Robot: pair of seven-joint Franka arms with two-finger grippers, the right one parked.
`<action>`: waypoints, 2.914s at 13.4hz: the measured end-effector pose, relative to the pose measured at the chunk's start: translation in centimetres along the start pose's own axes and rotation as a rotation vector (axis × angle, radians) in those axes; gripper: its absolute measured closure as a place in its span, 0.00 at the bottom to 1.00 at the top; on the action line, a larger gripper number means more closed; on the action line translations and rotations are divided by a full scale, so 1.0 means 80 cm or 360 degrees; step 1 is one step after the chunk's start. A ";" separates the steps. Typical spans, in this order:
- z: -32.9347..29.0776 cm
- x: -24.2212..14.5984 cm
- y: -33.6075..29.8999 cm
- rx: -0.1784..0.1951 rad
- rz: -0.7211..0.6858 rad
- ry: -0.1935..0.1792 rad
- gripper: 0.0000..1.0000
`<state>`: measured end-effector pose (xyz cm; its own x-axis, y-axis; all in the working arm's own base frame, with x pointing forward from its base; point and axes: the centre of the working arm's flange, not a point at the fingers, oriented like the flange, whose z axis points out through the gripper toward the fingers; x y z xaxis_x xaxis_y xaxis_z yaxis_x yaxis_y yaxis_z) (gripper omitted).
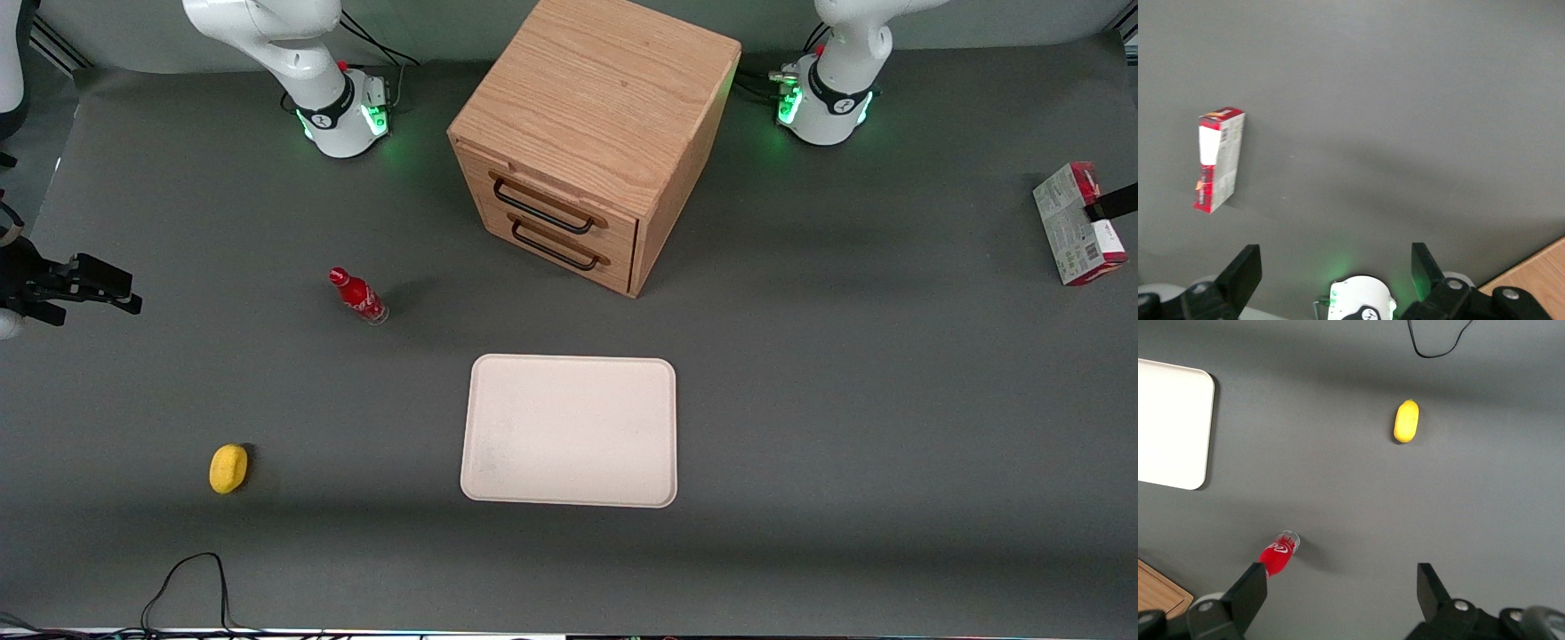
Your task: Place red cookie box on tray
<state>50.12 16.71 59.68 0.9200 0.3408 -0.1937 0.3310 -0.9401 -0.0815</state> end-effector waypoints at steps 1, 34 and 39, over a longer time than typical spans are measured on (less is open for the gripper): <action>0.002 0.001 -0.031 -0.0006 -0.0027 -0.0005 0.00; 0.443 -0.032 -0.338 -0.0077 0.0073 0.0085 0.00; 0.480 -0.024 -0.340 -0.0090 0.0094 0.0087 0.00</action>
<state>31.28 42.01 24.71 0.9479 0.2850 -0.1427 0.2856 -0.9582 -0.0162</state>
